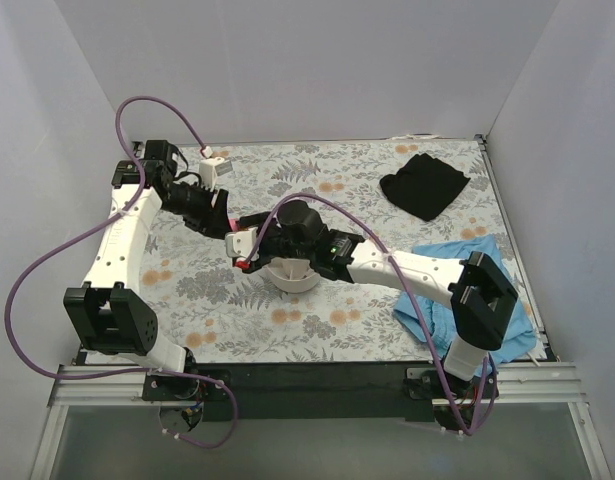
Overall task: Sort the stationery into containers
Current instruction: Place the stationery in the storage box.
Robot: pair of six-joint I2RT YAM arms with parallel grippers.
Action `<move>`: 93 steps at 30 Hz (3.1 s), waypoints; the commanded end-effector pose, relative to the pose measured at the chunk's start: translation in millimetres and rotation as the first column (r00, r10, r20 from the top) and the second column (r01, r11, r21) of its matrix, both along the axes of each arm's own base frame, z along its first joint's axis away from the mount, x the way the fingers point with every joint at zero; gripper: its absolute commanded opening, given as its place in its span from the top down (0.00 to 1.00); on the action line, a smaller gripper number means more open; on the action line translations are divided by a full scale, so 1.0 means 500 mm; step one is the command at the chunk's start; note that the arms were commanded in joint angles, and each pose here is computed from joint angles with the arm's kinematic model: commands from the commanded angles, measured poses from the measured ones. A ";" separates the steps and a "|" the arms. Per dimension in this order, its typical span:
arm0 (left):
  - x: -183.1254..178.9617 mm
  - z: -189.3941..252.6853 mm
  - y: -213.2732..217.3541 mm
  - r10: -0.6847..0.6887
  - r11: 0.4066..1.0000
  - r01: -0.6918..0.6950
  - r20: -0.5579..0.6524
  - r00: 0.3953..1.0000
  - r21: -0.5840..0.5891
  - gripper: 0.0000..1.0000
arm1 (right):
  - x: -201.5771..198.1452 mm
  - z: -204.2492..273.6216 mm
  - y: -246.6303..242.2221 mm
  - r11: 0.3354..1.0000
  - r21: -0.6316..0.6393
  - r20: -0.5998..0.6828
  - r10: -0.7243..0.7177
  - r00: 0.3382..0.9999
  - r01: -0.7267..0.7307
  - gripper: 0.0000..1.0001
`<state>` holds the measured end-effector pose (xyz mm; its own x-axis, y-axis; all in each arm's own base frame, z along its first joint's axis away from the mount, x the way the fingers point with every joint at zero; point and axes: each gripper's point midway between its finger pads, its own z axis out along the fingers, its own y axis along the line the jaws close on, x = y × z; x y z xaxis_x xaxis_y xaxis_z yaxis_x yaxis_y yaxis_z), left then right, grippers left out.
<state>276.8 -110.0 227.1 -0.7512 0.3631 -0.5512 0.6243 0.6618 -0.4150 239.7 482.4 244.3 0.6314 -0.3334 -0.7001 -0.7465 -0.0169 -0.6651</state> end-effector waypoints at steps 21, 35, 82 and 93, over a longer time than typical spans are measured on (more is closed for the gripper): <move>-0.041 0.034 -0.019 -0.026 0.998 0.026 -0.005 1.000 -0.062 1.00 | 0.032 0.060 0.058 0.992 0.099 0.032 -0.075 0.997 0.072 0.50; 0.000 0.105 -0.017 0.021 0.998 -0.011 0.156 0.988 -0.062 0.55 | 0.036 0.049 0.023 0.988 0.086 0.016 -0.128 0.992 0.126 0.99; 0.123 -0.038 0.130 0.555 0.791 -0.609 0.498 0.666 -0.067 0.22 | 0.062 0.205 -0.268 0.592 0.732 -0.340 -0.112 0.934 0.337 0.99; 0.098 -0.062 0.131 0.533 0.802 -0.596 0.490 0.690 -0.034 0.22 | 0.066 0.153 -0.241 0.595 0.718 -0.403 -0.068 0.913 0.361 0.99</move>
<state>331.2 -46.6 196.5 -0.5174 0.0206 -0.8555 0.2009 0.9747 -0.0980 279.8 364.0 294.9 0.2653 0.2204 -0.9386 -0.8122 0.5757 -0.0944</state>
